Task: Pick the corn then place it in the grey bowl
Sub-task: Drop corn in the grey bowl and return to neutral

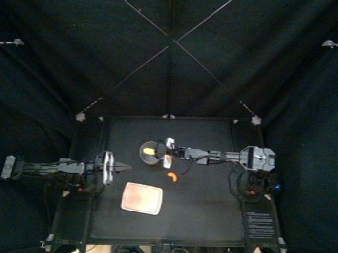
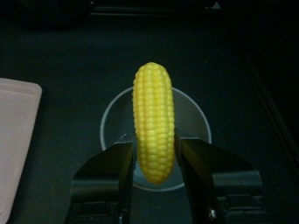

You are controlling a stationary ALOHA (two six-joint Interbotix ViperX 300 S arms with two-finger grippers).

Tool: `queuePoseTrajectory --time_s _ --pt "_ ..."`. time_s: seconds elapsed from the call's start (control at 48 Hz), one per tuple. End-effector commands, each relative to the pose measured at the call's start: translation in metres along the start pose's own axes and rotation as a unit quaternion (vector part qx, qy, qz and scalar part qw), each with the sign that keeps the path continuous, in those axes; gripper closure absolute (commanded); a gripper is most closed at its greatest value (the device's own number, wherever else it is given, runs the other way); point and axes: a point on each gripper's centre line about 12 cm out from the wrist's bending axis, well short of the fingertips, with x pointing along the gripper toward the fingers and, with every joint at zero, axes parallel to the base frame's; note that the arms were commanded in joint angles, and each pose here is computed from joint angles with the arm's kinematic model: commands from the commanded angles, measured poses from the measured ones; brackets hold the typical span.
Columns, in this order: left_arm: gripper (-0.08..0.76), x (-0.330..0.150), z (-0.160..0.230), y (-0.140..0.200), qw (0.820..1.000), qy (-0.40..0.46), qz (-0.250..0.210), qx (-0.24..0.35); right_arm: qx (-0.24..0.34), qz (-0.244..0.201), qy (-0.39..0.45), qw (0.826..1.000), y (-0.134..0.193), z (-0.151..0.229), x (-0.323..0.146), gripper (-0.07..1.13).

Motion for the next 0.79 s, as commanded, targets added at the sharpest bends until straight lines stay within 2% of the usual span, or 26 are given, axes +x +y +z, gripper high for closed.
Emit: queuePoseTrajectory --time_s 0.021,0.167,0.25,0.5,0.792 --pt "0.700 0.001 0.007 0.001 1.000 -0.010 0.001 0.001 0.005 -0.008 -0.023 1.000 -0.008 0.016 -0.003 0.31" --pt "0.700 0.001 0.007 0.000 1.000 -0.010 0.001 0.001 0.004 -0.009 -0.027 1.000 -0.009 0.019 -0.005 0.08" --pt "0.700 0.001 0.007 0.000 1.000 -0.010 0.001 0.001 0.004 -0.010 -0.037 0.999 -0.010 0.026 -0.012 0.00" --pt "0.700 0.001 0.007 0.000 1.000 -0.010 0.001 0.001 -0.005 -0.011 -0.083 0.996 -0.007 0.053 -0.058 0.01" --pt "0.700 -0.003 0.014 0.002 1.000 -0.026 0.006 0.000 -0.012 0.023 -0.183 0.983 0.026 0.057 -0.132 0.01"
